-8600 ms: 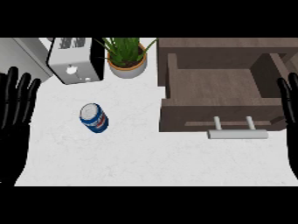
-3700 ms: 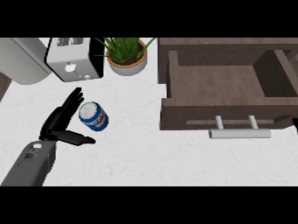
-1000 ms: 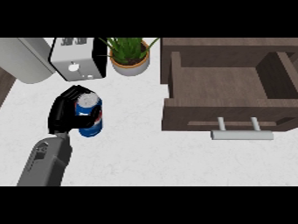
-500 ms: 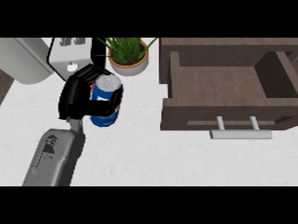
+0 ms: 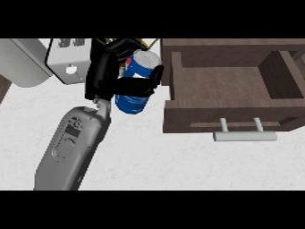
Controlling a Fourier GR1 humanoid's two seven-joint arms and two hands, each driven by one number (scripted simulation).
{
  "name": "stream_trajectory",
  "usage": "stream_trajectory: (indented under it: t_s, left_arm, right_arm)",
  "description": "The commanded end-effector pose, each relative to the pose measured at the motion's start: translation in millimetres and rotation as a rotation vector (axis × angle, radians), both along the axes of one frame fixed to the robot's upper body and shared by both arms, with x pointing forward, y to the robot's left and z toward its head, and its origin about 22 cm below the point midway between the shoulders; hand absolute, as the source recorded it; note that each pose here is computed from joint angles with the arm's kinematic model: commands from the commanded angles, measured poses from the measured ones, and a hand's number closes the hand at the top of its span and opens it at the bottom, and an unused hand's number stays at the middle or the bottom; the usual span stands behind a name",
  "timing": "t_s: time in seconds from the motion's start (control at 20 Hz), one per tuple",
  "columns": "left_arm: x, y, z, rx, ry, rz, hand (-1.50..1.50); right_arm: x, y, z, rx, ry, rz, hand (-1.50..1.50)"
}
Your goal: Pick up the can, place it into the drawer and close the drawer
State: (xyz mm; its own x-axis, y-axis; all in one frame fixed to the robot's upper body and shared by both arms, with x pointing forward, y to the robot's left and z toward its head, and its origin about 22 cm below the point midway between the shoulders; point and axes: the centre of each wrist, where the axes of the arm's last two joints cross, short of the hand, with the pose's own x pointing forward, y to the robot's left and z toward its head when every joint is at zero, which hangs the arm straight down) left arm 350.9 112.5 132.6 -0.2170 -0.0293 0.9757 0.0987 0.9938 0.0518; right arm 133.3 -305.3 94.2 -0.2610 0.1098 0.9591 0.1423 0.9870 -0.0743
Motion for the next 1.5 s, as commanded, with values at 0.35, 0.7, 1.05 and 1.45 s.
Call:
stream_trajectory:
  t_s: [0.35, 0.7, 1.05, 1.45]
  left_arm:
    - [20.7, -70.8, 81.9, 0.029, -0.036, -0.022, 1.50]
    - [57.6, -89.4, 109.8, 0.030, -0.016, -0.036, 1.50]
    - [55.0, -130.3, 128.2, 0.103, 0.005, -0.006, 1.50]
    - [64.4, -139.7, 125.6, 0.148, 0.017, 0.025, 1.50]
  right_arm:
    - [13.5, 6.5, 0.3, -0.010, 0.026, -0.002, -1.50]
    - [12.1, -9.2, -4.7, -0.004, -0.006, -0.007, -1.50]
    - [28.0, 0.8, -4.4, 0.009, -0.003, 0.019, -1.50]
    - [12.4, 2.3, 7.0, 0.001, 0.006, 0.027, -1.50]
